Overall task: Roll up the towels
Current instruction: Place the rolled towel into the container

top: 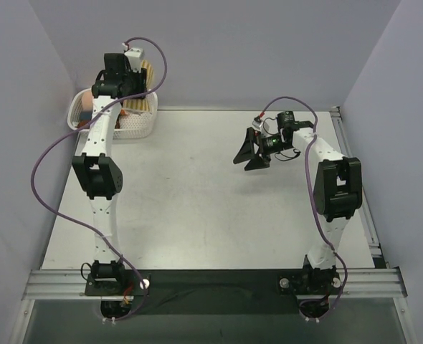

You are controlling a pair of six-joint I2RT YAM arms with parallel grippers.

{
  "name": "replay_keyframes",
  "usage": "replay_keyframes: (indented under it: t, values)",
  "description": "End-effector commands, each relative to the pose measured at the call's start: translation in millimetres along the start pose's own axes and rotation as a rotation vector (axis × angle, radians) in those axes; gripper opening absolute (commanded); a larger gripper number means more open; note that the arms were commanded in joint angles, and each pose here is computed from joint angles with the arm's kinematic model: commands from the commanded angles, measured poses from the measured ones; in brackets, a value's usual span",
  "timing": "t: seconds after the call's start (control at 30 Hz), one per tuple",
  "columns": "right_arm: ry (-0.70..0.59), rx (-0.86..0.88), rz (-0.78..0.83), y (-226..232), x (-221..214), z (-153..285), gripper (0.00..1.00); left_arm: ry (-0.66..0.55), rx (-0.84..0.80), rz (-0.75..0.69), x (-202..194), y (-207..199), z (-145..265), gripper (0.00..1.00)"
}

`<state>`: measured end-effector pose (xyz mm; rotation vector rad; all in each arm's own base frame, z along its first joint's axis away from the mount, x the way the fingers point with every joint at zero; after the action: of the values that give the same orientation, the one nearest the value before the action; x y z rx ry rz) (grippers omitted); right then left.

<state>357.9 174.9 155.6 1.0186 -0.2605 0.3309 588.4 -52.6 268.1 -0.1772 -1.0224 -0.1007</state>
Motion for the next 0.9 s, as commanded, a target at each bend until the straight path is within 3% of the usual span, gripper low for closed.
replay_keyframes:
  t: [0.0,0.33,0.73,0.87]
  values:
    - [-0.006,0.018,0.028,14,-2,10,1.0,-0.15,0.095,-0.018,29,22,-15,0.0]
    - [0.015,0.005,0.014,6,-9,7,1.0,-0.168,0.156,-0.025,-7,64,-77,0.0]
    - [0.028,0.004,-0.004,0,-13,3,1.0,-0.037,0.166,-0.039,-68,75,-114,0.0]
    - [0.031,0.007,-0.014,-2,-12,2,1.0,0.012,0.211,-0.014,-88,100,-119,0.0]
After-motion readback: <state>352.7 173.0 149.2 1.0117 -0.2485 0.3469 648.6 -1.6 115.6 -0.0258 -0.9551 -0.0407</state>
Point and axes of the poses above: each gripper's point midway between its finger pads, its own z axis back along the fingers, its own y axis along the line the jaws close on, x = y × z, the point moved 4 cm from there along z, back along the fingers, and after that the axes turned 7 degrees about z, right-handed, at the moved point
